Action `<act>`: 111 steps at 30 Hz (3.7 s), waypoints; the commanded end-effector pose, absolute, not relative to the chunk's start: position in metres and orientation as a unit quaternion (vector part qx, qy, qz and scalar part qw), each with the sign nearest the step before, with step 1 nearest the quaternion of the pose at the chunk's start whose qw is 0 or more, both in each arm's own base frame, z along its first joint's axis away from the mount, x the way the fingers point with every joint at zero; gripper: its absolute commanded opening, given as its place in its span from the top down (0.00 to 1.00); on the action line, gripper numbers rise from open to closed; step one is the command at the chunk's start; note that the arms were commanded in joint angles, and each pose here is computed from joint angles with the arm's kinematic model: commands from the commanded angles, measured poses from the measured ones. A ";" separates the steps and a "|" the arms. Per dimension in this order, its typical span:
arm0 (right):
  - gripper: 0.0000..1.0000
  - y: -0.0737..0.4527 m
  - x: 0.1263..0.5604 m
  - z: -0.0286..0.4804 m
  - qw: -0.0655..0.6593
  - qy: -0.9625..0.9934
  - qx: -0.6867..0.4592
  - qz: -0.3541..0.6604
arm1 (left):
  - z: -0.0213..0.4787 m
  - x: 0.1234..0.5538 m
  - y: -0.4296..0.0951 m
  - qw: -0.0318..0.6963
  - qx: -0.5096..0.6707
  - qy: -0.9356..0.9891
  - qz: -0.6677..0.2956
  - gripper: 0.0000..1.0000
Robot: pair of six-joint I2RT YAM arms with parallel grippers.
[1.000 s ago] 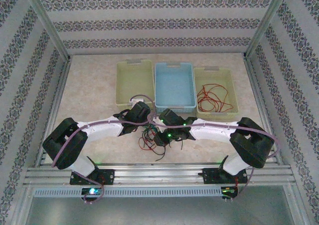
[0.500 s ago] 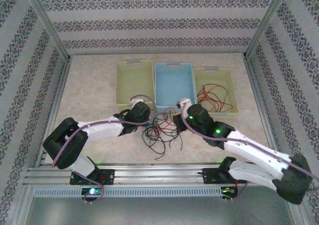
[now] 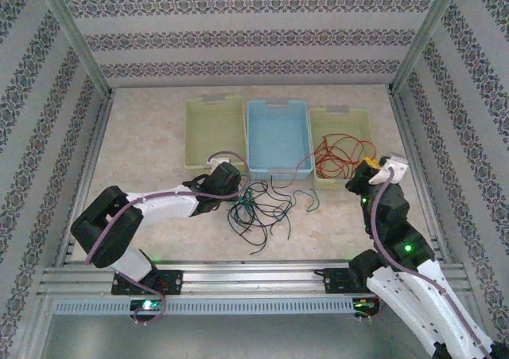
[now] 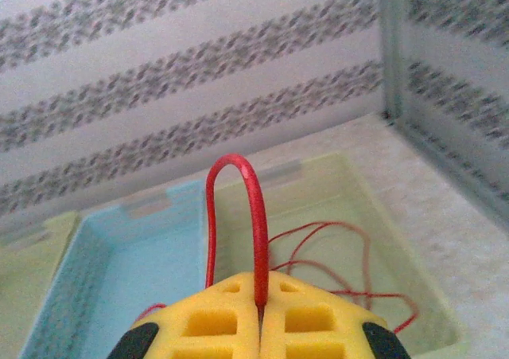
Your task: Untangle the cables
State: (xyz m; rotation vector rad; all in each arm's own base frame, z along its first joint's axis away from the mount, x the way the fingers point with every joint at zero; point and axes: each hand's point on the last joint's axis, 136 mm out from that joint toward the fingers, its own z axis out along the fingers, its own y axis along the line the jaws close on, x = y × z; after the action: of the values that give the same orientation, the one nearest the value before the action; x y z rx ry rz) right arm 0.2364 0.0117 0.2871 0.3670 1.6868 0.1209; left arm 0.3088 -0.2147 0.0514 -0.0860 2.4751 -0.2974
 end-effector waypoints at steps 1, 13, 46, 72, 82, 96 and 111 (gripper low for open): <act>1.00 -0.013 0.227 0.319 0.676 0.714 0.181 0.009 | 0.047 0.308 -0.212 0.311 -0.038 0.945 -0.098 1.00; 1.00 -0.039 0.284 0.346 0.662 0.719 0.211 -0.004 | 0.048 0.309 -0.218 0.310 -0.025 0.944 -0.109 1.00; 0.49 0.069 0.325 0.158 0.356 0.921 0.077 0.135 | 0.048 0.309 -0.221 0.307 -0.019 0.945 -0.114 1.00; 0.61 0.064 0.384 0.101 0.296 0.915 0.206 0.181 | 0.044 0.308 -0.220 0.302 -0.017 0.947 -0.106 1.00; 0.62 0.067 0.406 0.085 0.278 0.904 0.256 0.200 | 0.044 0.309 -0.220 0.301 -0.013 0.948 -0.103 1.00; 0.93 0.064 0.414 0.073 0.267 0.891 0.307 0.202 | 0.042 0.309 -0.218 0.299 -0.009 0.950 -0.096 1.00; 1.00 -0.006 0.421 0.125 0.395 0.839 0.364 0.084 | 0.043 0.309 -0.221 0.297 -0.007 0.949 -0.101 1.00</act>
State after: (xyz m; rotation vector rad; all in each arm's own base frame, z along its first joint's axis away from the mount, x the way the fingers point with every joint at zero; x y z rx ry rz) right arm 0.4170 0.0215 0.1166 0.8760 2.2115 0.3551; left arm 0.3122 -0.2194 0.0471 -0.0519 2.4899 -0.2840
